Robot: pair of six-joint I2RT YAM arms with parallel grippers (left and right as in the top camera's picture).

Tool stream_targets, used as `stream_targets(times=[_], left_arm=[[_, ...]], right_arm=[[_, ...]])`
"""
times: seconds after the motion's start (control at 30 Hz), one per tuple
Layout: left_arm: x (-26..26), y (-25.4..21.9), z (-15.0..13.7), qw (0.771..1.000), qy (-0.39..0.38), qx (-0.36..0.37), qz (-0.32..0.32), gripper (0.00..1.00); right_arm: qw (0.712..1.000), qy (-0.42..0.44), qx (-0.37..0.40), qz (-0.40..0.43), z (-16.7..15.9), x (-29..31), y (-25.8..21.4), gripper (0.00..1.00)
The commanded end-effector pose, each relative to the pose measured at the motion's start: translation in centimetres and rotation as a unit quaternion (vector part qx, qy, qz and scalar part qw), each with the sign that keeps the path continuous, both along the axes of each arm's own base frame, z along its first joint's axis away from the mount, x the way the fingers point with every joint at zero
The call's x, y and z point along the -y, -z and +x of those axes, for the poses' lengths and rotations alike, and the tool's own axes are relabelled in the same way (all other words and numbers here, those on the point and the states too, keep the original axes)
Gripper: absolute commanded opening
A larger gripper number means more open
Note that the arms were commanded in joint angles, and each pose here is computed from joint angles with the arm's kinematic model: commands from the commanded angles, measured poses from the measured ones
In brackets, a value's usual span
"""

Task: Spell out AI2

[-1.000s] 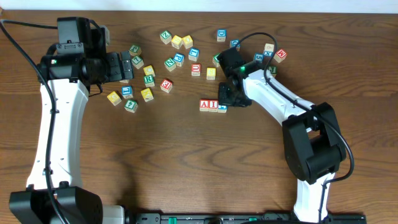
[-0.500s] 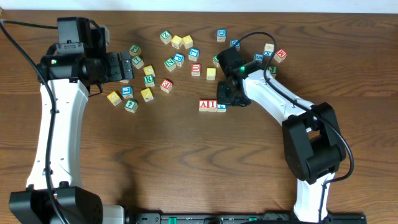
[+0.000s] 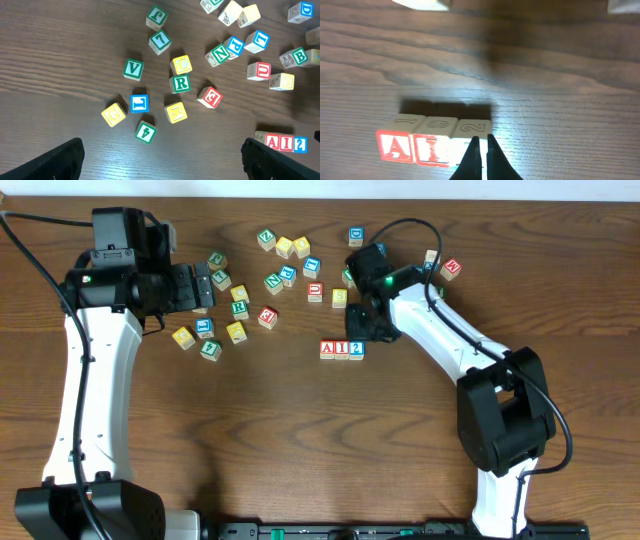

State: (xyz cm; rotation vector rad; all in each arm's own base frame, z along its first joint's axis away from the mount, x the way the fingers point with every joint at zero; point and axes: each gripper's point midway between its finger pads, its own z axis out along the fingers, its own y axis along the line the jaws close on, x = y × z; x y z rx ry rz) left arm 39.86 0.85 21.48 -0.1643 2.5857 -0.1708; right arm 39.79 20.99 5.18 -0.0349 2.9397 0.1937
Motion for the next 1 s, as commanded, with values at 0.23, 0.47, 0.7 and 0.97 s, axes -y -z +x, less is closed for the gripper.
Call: stream_targets(times=[0.23,0.47,0.7,0.97], left_arm=[[-0.1,0.1,-0.1,1.000,0.000,-0.002,0.001,0.99],[-0.1,0.1,-0.1,1.000,0.000,-0.002,0.001,0.99],[-0.1,0.1,-0.1,1.000,0.000,-0.001,0.001,0.99],[-0.1,0.1,-0.1,1.000,0.000,-0.002,0.001,0.99]], right_arm=[[0.998,-0.035,0.045,0.021,-0.2,-1.4,-5.0,0.08],[0.987,-0.031,0.152,0.052,-0.4,0.8,-15.3,0.35],[0.962,-0.014,0.265,0.058,-4.3,5.4,-25.7,0.99],[0.932,0.004,0.359,0.045,-10.2,10.1,-32.8,0.99]])
